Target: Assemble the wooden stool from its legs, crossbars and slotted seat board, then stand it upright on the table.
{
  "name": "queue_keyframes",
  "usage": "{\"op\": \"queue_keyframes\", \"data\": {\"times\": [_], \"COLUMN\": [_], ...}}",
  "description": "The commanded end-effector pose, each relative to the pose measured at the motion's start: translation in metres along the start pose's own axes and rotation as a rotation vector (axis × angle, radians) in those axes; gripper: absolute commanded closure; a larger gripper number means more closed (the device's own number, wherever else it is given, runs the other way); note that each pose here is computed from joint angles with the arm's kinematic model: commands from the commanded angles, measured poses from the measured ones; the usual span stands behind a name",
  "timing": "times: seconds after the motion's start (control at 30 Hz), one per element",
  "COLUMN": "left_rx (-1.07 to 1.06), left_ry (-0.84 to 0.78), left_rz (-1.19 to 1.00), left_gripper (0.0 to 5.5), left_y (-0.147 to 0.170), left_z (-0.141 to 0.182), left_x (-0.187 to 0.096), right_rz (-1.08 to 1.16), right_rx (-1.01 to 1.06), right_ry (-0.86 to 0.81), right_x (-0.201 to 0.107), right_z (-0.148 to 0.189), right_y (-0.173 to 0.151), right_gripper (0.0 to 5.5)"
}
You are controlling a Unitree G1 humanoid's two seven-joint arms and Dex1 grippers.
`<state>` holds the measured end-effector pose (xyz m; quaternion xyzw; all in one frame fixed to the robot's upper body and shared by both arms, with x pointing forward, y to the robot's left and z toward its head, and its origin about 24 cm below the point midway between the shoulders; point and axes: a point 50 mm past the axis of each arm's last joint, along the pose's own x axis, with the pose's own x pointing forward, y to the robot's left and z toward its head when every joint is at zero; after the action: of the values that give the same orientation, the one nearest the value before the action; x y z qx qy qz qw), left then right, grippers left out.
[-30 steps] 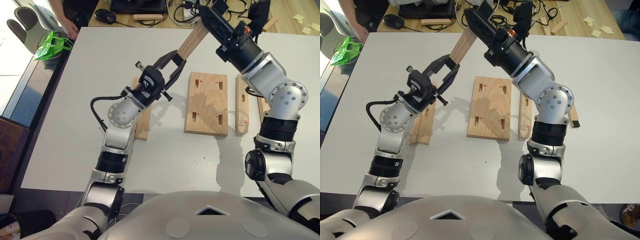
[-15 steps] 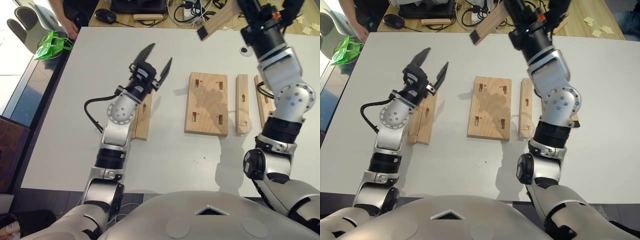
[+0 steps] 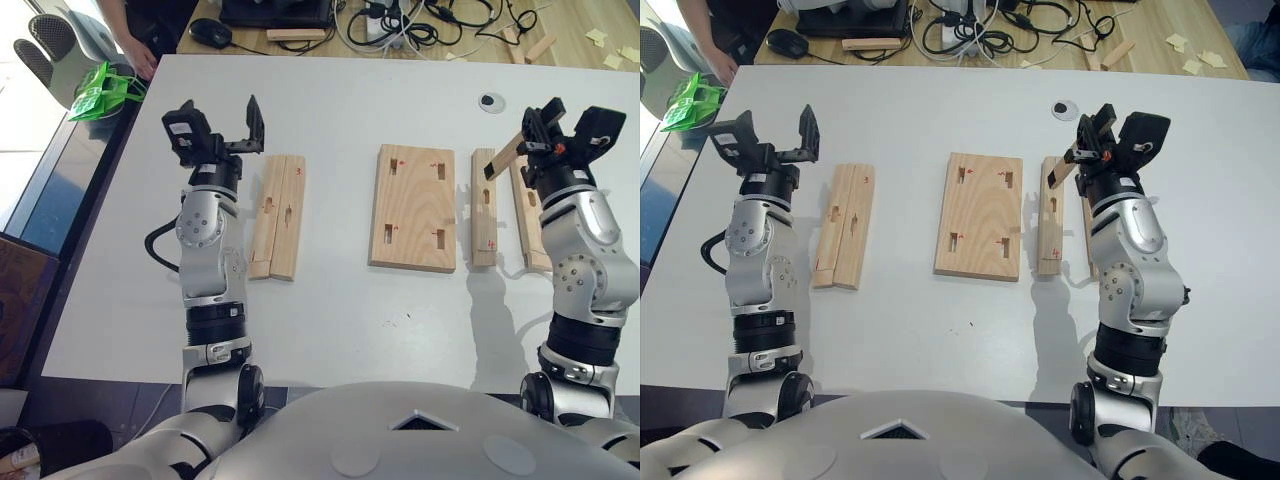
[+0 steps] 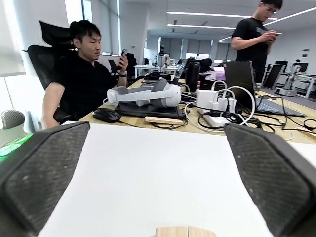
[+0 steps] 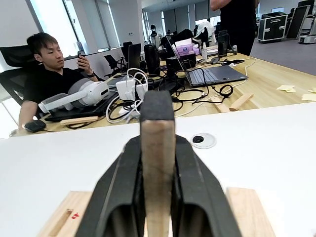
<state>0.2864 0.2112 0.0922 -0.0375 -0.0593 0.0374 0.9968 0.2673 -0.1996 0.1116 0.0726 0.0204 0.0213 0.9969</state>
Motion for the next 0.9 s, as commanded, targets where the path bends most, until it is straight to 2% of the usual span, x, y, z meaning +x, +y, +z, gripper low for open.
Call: {"op": "queue_keyframes", "data": {"times": [0.03,0.17,0.5,0.9], "left_rx": [0.001,0.008,0.026,0.038], "left_ry": [0.021,0.034,0.046,0.047], "left_rz": [-0.013,-0.014,-0.012,-0.016], "left_gripper": [0.1,0.1,0.1,0.1], "left_y": [-0.001,0.001,0.006,0.007], "left_z": [0.001,0.0,0.0,0.001], "left_x": [-0.001,-0.003,-0.004,-0.002], "right_rz": [-0.111,-0.115,-0.131,-0.131], "right_rx": [-0.076,-0.165,-0.232,-0.244], "right_ry": [0.015,0.011,0.065,-0.012], "right_x": [-0.001,-0.004,-0.021,-0.008], "right_z": [-0.006,-0.004,-0.026,-0.024], "right_y": [-0.022,-0.044,-0.06,-0.069], "right_gripper": [5.13,5.13,5.13,5.13]}}
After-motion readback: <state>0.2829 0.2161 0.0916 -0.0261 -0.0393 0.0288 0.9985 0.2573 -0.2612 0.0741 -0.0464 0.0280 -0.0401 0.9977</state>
